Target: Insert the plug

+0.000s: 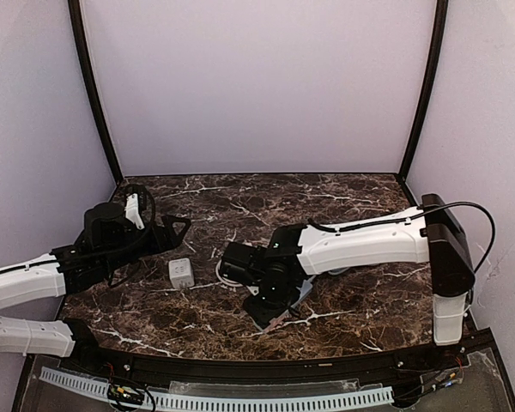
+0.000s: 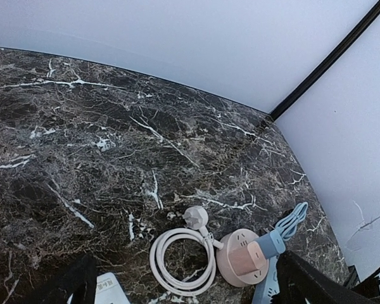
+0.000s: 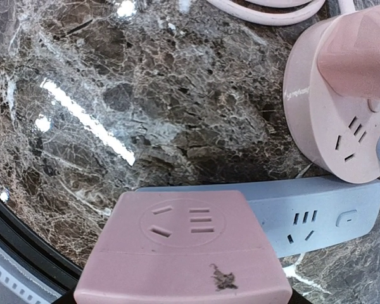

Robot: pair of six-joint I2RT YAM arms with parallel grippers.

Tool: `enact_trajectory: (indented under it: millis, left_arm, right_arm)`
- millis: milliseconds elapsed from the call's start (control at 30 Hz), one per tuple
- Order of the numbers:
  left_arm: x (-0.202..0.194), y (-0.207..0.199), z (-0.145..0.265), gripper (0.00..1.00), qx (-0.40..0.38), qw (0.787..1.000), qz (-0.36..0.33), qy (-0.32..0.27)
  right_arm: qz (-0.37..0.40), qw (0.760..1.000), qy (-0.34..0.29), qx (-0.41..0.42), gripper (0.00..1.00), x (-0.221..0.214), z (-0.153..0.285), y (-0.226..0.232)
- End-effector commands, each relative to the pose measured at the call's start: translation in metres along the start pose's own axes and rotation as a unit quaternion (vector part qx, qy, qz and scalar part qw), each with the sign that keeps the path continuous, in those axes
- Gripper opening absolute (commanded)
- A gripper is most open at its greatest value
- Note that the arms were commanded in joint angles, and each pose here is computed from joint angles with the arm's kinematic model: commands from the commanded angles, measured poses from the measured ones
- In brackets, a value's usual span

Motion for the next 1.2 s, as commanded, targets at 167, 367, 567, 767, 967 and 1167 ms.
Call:
enact_trajectory:
  millis: [167,367,567,767,967,1167]
  left_arm:
    - [-0.014,0.021,0.004,0.99,0.056,0.998,-0.038,0.015]
    - [-0.021,0.034,0.009,0.99,0.096,0.994,-0.042,0.032]
    - [-0.044,0.041,0.004,1.00,0.106,0.991,-0.029,0.082]
    - [-0.079,0.041,-0.010,1.00,0.124,0.976,0.006,0.177]
    - [-0.089,0.026,-0.002,1.00,0.186,0.960,-0.026,0.209]
    - [-0.102,0.032,-0.011,1.00,0.236,0.945,-0.034,0.222]
  right_arm:
    - [-0.045,0.980,-0.177,0.080,0.89,0.062,0.021,0.026]
    - [-0.052,0.968,-0.228,0.095,0.99,0.062,0.061,0.015]
    - [-0.074,0.953,-0.279,0.090,0.99,0.044,0.092,-0.011]
    - [-0.115,0.937,-0.324,0.053,0.99,0.019,0.098,-0.050]
    - [-0.138,0.929,-0.340,0.038,0.99,-0.006,0.092,-0.075]
    - [-0.144,0.925,-0.349,0.039,0.99,-0.024,0.088,-0.089]
Point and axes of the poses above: each gripper's point midway between its finger pads, its own z axis back along the fingers, its own y axis along the line the jaws close on, x = y × z, the point moved 4 cm from there along z, back along the fingers, and after that the axes turned 6 degrees about -z, right-handed, at the moved point
